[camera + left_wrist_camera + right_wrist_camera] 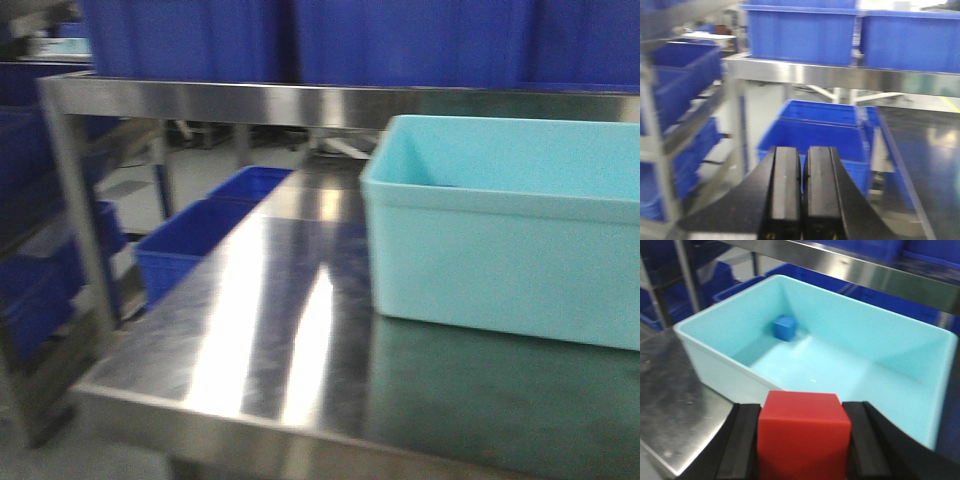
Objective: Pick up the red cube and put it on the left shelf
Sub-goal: 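Turn the base away from the table holding the red cube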
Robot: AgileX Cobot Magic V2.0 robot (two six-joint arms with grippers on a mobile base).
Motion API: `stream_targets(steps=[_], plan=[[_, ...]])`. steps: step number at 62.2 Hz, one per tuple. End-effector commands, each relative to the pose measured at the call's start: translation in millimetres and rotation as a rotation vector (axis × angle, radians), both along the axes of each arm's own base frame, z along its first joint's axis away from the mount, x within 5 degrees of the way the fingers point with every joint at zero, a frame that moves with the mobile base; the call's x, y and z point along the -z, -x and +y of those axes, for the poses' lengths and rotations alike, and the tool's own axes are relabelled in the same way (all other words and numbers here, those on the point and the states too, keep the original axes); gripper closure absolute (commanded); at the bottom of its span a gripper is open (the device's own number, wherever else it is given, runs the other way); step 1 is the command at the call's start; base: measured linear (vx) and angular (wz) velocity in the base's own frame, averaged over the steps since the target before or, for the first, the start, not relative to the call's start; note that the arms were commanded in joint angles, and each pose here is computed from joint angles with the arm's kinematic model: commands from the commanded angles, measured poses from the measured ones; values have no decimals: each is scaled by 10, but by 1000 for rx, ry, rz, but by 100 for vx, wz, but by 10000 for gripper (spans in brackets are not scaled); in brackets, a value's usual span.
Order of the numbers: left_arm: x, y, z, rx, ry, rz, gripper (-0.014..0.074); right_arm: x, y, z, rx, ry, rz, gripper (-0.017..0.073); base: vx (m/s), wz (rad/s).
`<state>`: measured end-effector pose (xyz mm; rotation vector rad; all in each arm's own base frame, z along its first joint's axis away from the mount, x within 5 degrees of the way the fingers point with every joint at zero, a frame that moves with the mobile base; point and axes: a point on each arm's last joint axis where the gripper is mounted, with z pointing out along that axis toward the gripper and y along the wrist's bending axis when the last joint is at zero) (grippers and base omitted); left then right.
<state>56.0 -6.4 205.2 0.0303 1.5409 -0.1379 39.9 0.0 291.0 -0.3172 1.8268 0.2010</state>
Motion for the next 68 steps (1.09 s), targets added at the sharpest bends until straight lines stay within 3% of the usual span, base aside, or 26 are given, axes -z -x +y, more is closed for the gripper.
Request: stream_targets(steps=[1, 39, 68], plan=[[-2, 3, 15, -13, 10, -71, 492, -149, -11, 9, -12, -3, -100, 501, -13, 76], [-2, 3, 15, -13, 10, -71, 492, -149, -11, 9, -12, -3, -100, 501, -13, 77], [-2, 3, 15, -13, 10, -71, 492, -149, -11, 9, -12, -3, -100, 501, -11, 98]])
